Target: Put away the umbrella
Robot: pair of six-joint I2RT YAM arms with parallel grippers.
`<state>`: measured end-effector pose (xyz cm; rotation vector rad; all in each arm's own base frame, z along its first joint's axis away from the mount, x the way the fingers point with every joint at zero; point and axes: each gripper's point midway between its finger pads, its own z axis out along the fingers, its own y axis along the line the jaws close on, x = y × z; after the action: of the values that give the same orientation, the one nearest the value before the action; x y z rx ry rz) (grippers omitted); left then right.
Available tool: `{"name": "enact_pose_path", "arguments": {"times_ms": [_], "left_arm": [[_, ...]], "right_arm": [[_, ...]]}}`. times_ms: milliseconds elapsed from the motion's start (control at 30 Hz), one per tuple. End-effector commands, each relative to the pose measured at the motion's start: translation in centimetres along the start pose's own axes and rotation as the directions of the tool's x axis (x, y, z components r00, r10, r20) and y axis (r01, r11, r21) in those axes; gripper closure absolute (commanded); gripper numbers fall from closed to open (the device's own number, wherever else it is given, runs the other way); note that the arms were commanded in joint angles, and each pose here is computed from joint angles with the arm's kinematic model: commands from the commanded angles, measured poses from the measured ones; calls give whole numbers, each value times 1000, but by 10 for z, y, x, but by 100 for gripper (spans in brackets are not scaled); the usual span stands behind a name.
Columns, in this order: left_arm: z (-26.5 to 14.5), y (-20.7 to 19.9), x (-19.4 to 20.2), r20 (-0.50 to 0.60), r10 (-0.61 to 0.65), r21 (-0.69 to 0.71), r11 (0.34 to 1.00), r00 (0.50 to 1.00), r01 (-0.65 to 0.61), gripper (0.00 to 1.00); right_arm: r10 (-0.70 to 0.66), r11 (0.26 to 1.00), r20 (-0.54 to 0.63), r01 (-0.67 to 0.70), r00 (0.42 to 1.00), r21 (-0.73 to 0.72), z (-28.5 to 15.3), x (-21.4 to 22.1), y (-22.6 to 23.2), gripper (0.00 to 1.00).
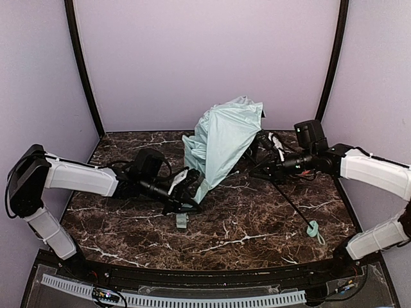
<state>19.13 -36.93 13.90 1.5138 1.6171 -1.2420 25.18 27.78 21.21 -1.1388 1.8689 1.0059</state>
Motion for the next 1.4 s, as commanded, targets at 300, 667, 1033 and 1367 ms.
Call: {"name": "enact_pose_path", "arguments": {"times_ms": [300,667,1033,1367], "left_arm": [[-30,50,-15,38,372,-184,915,927,-359,100],[-32,101,-38,20,616,-351,741,787,-572,100],[-45,129,-56,-171,777,-473,474,606,-742,100],[-28,143,-20,-213,761,-427,491,612,-759,100]], "right_arm": [[-435,838,39,421,899,-347,-14,26,103,100],[-599,750,-126,500,791,-433,11,84,127,100],[-560,798,-422,328,713,-505,42,182,115,100],[-542,810,-541,227,643,-541,52,229,114,100]]}}
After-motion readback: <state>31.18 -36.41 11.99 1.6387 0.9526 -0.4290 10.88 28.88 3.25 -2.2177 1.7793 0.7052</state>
